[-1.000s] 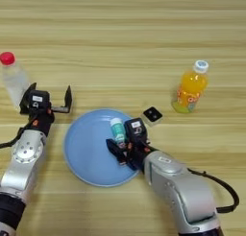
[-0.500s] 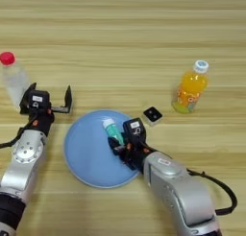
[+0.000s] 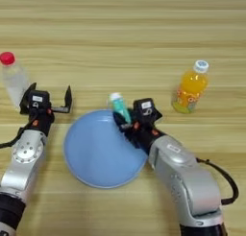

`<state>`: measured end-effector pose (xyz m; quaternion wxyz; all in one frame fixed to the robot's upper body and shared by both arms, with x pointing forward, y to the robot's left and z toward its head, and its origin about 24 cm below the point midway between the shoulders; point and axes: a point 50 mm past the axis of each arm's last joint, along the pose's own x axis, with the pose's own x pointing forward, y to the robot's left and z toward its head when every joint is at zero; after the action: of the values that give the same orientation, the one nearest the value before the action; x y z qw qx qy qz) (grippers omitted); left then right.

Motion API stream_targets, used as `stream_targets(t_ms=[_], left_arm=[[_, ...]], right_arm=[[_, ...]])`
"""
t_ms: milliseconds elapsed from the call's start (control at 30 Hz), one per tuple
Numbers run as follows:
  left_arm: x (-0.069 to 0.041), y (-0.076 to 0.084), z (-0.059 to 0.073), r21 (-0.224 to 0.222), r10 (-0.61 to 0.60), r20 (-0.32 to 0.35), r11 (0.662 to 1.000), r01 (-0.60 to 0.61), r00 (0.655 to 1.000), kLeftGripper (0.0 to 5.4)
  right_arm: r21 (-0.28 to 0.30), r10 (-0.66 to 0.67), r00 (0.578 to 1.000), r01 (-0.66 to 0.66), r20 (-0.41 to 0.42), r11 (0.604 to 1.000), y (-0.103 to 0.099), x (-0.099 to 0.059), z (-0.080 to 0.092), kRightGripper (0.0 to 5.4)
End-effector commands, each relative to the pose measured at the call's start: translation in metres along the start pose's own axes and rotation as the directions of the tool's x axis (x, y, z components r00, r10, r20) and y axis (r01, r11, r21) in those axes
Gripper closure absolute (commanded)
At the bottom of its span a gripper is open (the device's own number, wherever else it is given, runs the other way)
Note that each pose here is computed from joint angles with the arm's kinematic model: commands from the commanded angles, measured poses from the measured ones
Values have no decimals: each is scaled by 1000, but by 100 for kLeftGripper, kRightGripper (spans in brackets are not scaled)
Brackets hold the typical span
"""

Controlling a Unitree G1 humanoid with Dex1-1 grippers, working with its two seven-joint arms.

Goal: Move the objects on the table

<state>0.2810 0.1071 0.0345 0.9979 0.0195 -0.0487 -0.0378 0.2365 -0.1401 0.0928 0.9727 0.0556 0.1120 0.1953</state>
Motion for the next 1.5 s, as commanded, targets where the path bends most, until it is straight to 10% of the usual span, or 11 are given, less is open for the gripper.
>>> stream_targets(t_ms=[33, 700, 1267, 1500], left_arm=[[-1, -4, 1, -4, 0, 9, 1000, 0, 1000, 0], [-1, -6, 2, -5, 2, 14, 1000, -2, 1000, 0], [-1, -7, 3, -5, 1, 17, 1000, -1, 1000, 0], [0, -6, 3, -3, 1, 17, 1000, -1, 1000, 0]], right_arm=[[-52, -102, 993, 105, 58, 993, -23, -5, 12, 374], [-65, -310, 947, 305, -81, 950, -85, -11, -30, 374], [-71, -321, 940, 315, -114, 946, -93, -7, -44, 374], [-114, -264, 964, 259, -37, 959, -80, -7, -31, 282]])
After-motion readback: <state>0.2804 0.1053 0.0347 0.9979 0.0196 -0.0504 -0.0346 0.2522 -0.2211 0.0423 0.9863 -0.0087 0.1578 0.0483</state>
